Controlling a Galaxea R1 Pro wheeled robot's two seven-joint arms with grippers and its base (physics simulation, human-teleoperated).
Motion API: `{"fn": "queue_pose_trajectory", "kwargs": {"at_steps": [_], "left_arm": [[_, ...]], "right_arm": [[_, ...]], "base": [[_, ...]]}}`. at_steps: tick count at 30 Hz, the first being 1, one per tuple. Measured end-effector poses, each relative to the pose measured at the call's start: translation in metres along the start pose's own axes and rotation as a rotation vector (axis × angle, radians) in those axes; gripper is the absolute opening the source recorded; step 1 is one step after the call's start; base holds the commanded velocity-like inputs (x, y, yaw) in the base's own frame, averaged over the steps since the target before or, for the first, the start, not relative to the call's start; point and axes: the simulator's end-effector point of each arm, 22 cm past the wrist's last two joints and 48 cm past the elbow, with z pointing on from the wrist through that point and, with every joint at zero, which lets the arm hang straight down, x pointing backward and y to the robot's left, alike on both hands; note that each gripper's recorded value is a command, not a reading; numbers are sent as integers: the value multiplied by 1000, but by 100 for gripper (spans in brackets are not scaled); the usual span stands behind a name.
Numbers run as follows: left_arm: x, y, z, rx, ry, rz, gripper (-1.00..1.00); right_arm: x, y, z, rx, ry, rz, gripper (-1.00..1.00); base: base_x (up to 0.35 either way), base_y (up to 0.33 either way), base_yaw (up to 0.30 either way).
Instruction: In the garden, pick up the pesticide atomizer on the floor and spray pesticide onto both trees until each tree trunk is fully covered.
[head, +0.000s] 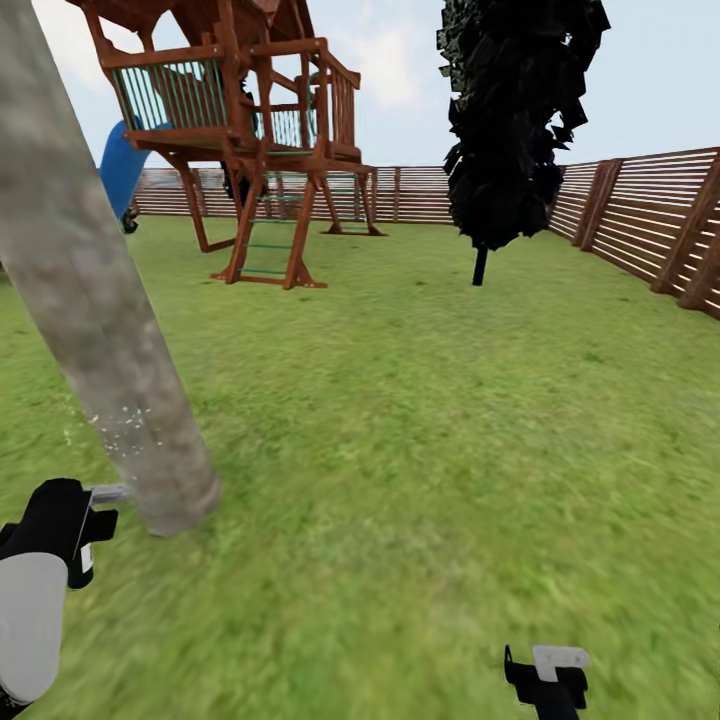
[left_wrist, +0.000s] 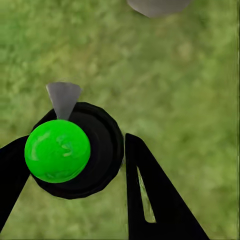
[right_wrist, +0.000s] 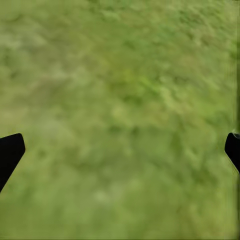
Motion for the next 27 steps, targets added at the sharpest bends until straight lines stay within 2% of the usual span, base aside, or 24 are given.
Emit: {"fn": "queue_pose_trajectory", "kwargs": {"at_steps": [5, 11, 13, 14, 16, 24, 27], "left_arm": [[-1, 2, 0, -3, -6, -5, -100], [3, 1, 2, -3, 0, -14, -100], [22, -6, 10, 5, 30, -3, -100], [31, -19, 14, 23, 38, 7, -100], [29, -29, 16, 29, 8, 27, -100], [24, -34, 15, 39, -16, 16, -100], [25, -30, 15, 38, -16, -3, -100]], "right_arm": [[0, 1, 0, -1, 1, 1, 100], [0, 1, 0, 0, 0, 1, 100], [0, 1, 0, 0, 0, 2, 100], [0, 1, 0, 0, 1, 2, 100], [0, 1, 0, 1, 1, 2, 100], [0, 1, 0, 0, 1, 2, 100], [0, 1, 0, 0, 1, 2, 100]], "base": [[214, -208, 39], [127, -64, 256], [4, -2, 276], [72, -83, 276], [119, -175, 275], [185, -228, 74], [217, -210, 0]]}}
